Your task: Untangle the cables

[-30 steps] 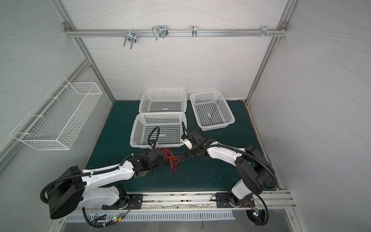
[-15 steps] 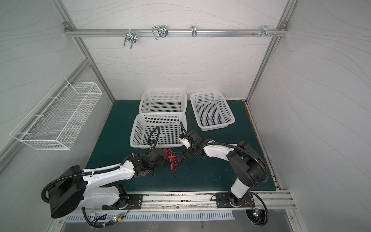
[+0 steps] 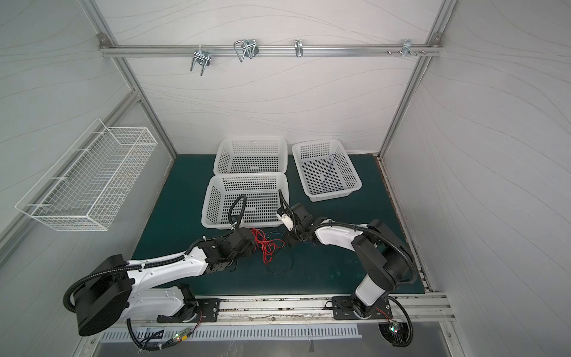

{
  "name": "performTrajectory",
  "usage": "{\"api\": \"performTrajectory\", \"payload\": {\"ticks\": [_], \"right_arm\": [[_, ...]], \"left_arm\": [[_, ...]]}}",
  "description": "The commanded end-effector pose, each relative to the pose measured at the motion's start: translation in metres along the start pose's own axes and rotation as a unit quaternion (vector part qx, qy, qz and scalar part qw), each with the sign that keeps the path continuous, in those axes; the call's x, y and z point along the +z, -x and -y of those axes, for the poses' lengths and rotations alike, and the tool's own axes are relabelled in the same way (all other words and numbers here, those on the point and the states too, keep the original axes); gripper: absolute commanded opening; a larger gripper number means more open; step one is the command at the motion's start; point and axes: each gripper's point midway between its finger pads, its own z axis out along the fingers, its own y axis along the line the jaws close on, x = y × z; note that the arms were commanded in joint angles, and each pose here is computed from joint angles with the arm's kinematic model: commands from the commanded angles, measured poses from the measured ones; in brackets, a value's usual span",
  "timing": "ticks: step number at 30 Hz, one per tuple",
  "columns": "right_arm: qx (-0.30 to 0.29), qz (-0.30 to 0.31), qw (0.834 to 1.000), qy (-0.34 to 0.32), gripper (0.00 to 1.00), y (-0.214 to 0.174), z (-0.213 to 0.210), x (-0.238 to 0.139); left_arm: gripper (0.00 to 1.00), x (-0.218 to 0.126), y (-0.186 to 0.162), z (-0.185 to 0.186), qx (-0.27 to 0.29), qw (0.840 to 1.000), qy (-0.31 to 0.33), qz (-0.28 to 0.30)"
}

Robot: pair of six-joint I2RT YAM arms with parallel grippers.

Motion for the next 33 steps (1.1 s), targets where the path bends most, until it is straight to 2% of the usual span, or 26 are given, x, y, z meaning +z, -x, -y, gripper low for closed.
{"api": "performTrajectory", "payload": {"ticks": [1, 8, 10, 13, 15, 19, 23, 29, 33], "right_arm": [[-0.006, 0.012, 0.999, -0.045, 0.0, 0.003, 0.013, -0.024], [-0.001, 0.067, 0.992, -0.109, 0.0, 0.021, 0.029, -0.088], [0.009, 0.081, 0.988, -0.133, 0.0, 0.024, 0.036, -0.107], [0.015, 0.097, 0.984, -0.149, 0.0, 0.028, 0.04, -0.133], [0.015, 0.115, 0.981, -0.155, 0.0, 0.033, 0.04, -0.151], [0.009, 0.138, 0.975, -0.176, 0.0, 0.04, 0.043, -0.177], [-0.003, 0.128, 0.969, -0.214, 0.0, 0.038, 0.054, -0.189], [-0.015, 0.104, 0.966, -0.237, 0.0, 0.036, 0.062, -0.182], [-0.013, 0.093, 0.961, -0.261, 0.0, 0.037, 0.071, -0.177]], "left_arm": [[0.0, -0.003, 0.009, -0.001, -0.021, 1.0, 0.002, 0.018], [0.01, -0.004, 0.003, -0.01, -0.032, 0.999, 0.011, 0.016], [0.08, -0.004, 0.003, -0.011, -0.033, 0.999, 0.01, 0.016], [0.3, -0.006, 0.004, -0.011, -0.035, 0.999, 0.006, 0.02], [0.38, -0.007, 0.005, -0.01, -0.034, 0.999, 0.001, 0.023], [0.47, -0.011, 0.009, -0.005, -0.026, 0.999, -0.016, 0.028], [0.51, -0.015, 0.011, 0.004, -0.016, 0.998, -0.046, 0.035], [0.53, -0.031, 0.018, 0.018, -0.004, 0.992, -0.111, 0.056], [0.47, -0.045, 0.022, 0.019, 0.002, 0.988, -0.138, 0.072]]}}
